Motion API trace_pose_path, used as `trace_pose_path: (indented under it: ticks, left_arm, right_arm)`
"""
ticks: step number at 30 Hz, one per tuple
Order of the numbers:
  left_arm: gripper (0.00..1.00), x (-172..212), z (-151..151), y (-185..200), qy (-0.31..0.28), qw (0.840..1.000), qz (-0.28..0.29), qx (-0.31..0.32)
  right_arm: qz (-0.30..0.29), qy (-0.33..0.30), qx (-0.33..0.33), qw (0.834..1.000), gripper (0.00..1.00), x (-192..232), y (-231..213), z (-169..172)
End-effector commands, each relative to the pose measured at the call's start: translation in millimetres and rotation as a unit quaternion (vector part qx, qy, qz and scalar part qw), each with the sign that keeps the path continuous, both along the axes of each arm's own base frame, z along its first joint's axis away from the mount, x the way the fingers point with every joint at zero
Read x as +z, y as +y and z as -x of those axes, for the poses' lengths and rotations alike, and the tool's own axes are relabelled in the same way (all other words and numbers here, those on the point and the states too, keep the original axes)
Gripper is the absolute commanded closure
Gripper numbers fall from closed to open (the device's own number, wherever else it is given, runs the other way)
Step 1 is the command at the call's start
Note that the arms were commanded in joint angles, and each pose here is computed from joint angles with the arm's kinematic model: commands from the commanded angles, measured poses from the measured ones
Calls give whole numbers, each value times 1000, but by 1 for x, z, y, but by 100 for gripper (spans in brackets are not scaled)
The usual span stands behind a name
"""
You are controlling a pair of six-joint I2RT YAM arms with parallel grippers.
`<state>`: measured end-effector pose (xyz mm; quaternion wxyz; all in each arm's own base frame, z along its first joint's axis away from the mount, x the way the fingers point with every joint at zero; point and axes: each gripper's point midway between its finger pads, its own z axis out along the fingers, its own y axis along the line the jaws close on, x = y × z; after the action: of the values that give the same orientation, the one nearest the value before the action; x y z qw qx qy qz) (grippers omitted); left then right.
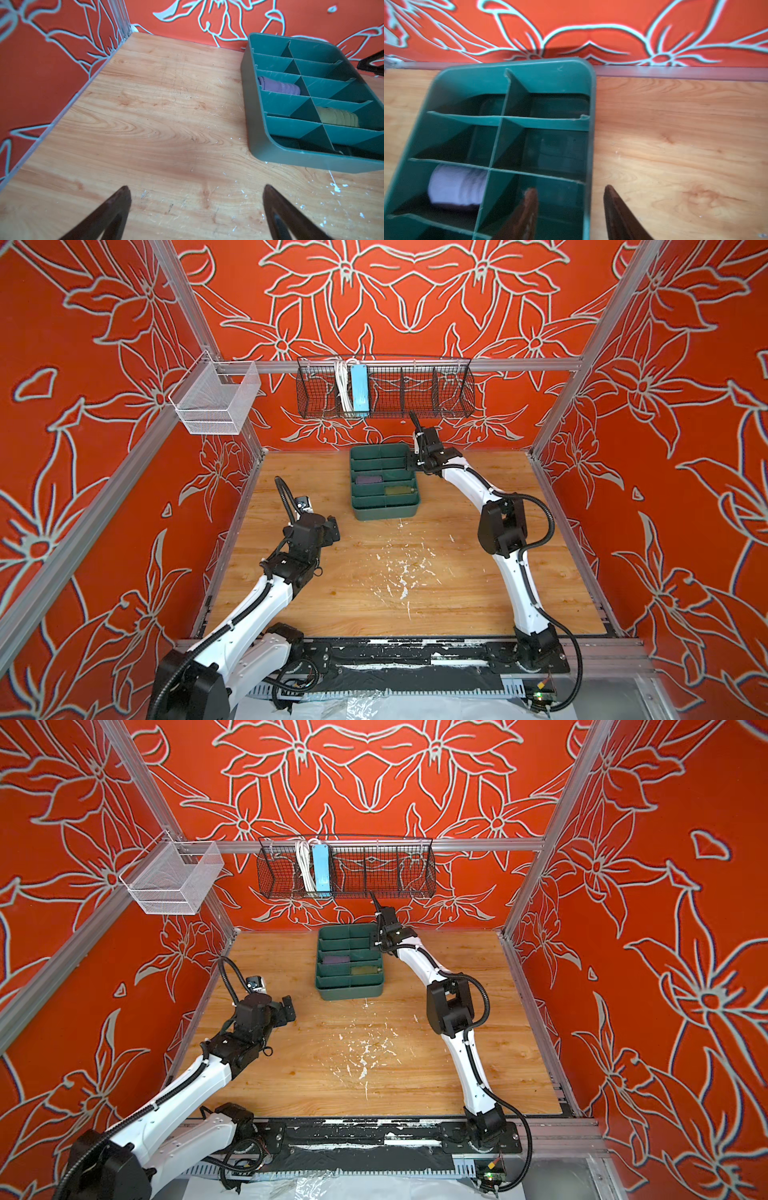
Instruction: Roll the socks
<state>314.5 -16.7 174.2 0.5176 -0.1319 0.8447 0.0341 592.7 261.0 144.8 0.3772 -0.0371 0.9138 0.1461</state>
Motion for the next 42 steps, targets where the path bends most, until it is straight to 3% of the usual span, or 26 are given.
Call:
trace_pose_path:
  ticks: [1,6,12,17,23,27,31,33,35,38,40,42]
  left_arm:
    - [3,23,3,11,-54,998,-26,11]
    - [3,21,3,21,-80,995,-52,22]
    - [3,-13,-16,41,-30,999,5,41]
    - [3,-29,-36,60,-10,998,-24,64]
    - [3,-38,-49,54,26,999,-47,10]
    - [3,-68,-36,60,55,997,-40,26]
    - [3,-64,-50,42,12,999,-41,-34]
    - [3,-77,-52,41,17,998,-33,-42]
    - [3,-87,-51,34,-14,997,-36,-65]
    - [3,-89,-50,27,15,996,-31,-87]
    - [3,-90,-51,23,11,994,-31,-101]
    - [3,-89,-52,26,13,995,-30,-94]
  right_arm:
    - [-12,-60,26,998,44,76,-7,23]
    - [8,-147,-9,989,40,125,-57,89]
    - [116,-188,-79,972,38,95,-139,172]
    - [206,-200,-114,951,36,60,-191,227]
    - [276,-247,-194,908,34,50,-245,269]
    - [270,-265,-225,898,34,36,-265,284]
    - [226,-267,-240,906,34,10,-274,287]
    - [210,-263,-248,908,34,0,-277,283]
    - [224,-270,-244,904,33,-4,-278,278]
    - [247,-275,-228,901,32,-5,-278,269]
    - [243,-252,-210,913,32,-10,-275,261]
    - [202,-264,-178,926,32,-13,-263,253]
